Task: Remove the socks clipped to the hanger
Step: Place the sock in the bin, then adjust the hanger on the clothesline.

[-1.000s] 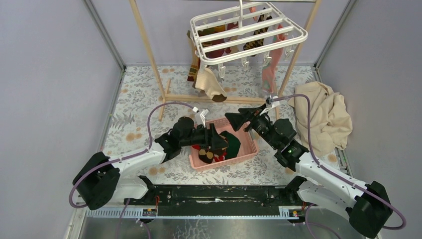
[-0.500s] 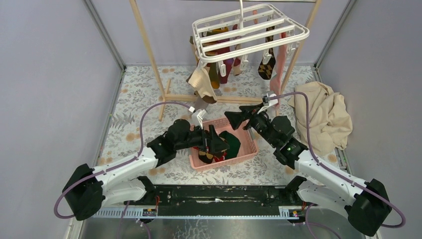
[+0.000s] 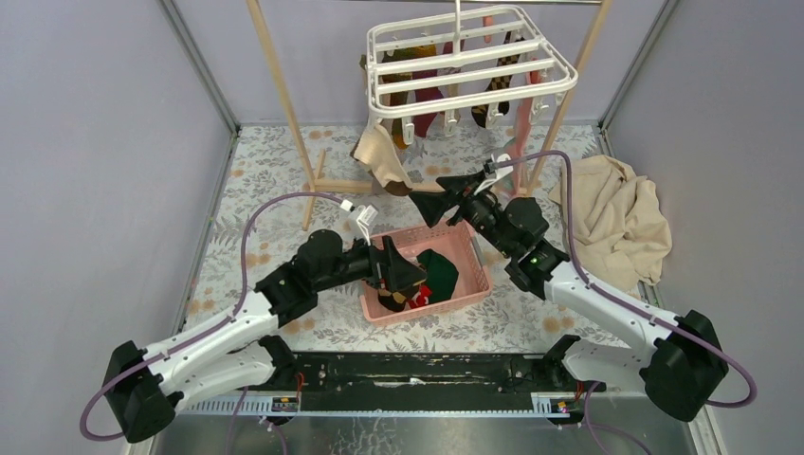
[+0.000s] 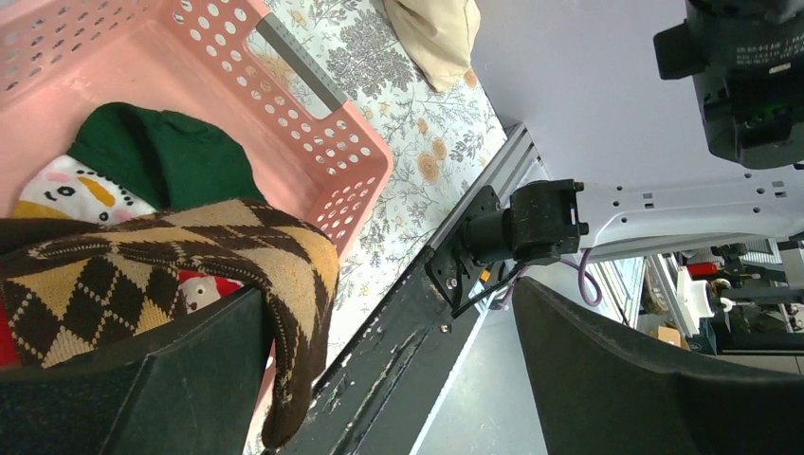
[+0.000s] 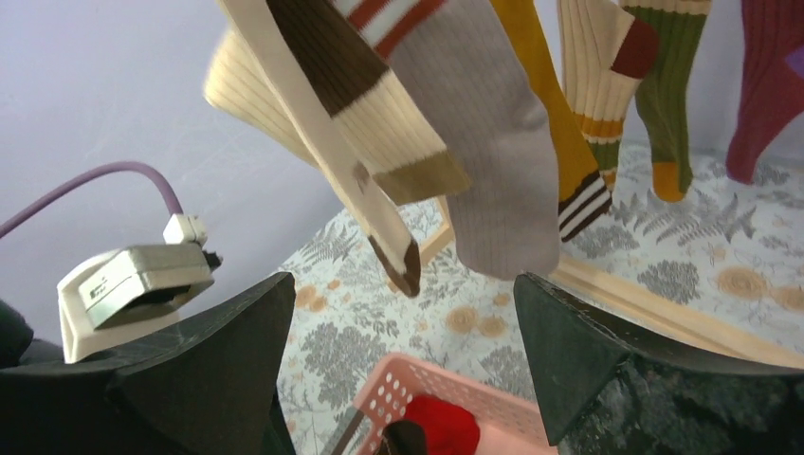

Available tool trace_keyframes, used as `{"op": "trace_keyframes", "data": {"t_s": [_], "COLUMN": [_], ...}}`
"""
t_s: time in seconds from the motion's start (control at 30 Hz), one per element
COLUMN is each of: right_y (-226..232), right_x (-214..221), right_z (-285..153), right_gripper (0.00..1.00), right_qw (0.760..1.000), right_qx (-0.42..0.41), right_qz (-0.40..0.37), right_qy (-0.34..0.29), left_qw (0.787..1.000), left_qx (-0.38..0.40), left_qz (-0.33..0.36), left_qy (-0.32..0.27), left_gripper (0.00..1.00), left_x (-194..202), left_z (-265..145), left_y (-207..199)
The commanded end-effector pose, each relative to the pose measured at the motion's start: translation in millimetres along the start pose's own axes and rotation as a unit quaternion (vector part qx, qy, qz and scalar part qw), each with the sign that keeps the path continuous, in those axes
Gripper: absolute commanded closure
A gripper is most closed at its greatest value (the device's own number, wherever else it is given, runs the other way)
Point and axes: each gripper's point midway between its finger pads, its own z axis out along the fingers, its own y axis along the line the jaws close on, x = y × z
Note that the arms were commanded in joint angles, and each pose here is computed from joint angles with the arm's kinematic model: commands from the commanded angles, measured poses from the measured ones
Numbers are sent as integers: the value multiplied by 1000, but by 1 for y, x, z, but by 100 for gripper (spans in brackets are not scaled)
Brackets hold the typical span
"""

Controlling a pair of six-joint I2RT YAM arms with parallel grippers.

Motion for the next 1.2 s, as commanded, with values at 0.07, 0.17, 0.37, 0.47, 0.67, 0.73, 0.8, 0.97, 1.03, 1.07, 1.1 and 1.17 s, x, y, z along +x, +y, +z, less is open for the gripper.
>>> {"op": "trace_keyframes", "data": {"t_s": [0.07,0.17,0.37,0.47,0.67,0.73,0.8,0.97,1.03,1.07,1.1,1.17], "right_y": [25,26,30,31,26,26,29,34,35,36,36,37], "right_x": [-59,-62,-56,-52,-43,-41,-39,-38,-40,-41,-42,-44], "right_z": [24,37,56,63,76,78,78,77,74,72,70,65], "right_gripper": [8,8,8,8,17,33,48,81,84,85,86,87], "right_qw": [994,993,992,992,993,993,993,992,992,992,992,992], "right_qx": [-51,-55,-74,-79,-75,-78,-86,-99,-100,-100,-100,-101], "right_qz": [-32,-40,-38,-31,-27,-24,-21,-17,-16,-16,-16,-16], "right_qy": [-94,-100,-95,-94,-86,-82,-79,-70,-72,-72,-73,-75], "left_qw": [999,999,999,998,996,995,995,995,995,995,996,996], "left_qx": [-5,-9,-18,-23,-13,-17,-20,-23,-20,-19,-18,-17], "left_qz": [19,20,24,26,38,39,40,41,40,40,39,38], "left_qy": [-29,-32,-42,-55,-82,-87,-90,-92,-88,-85,-81,-76], "left_gripper": [1,1,1,1,1,1,1,1,1,1,1,1], "left_x": [-15,-15,-20,-24,-34,-36,-38,-38,-37,-36,-35,-33], "left_z": [-14,-18,-27,-31,-44,-46,-48,-49,-48,-47,-46,-44], "left_y": [-10,-9,-10,-10,-18,-18,-18,-17,-18,-18,-18,-18]}}
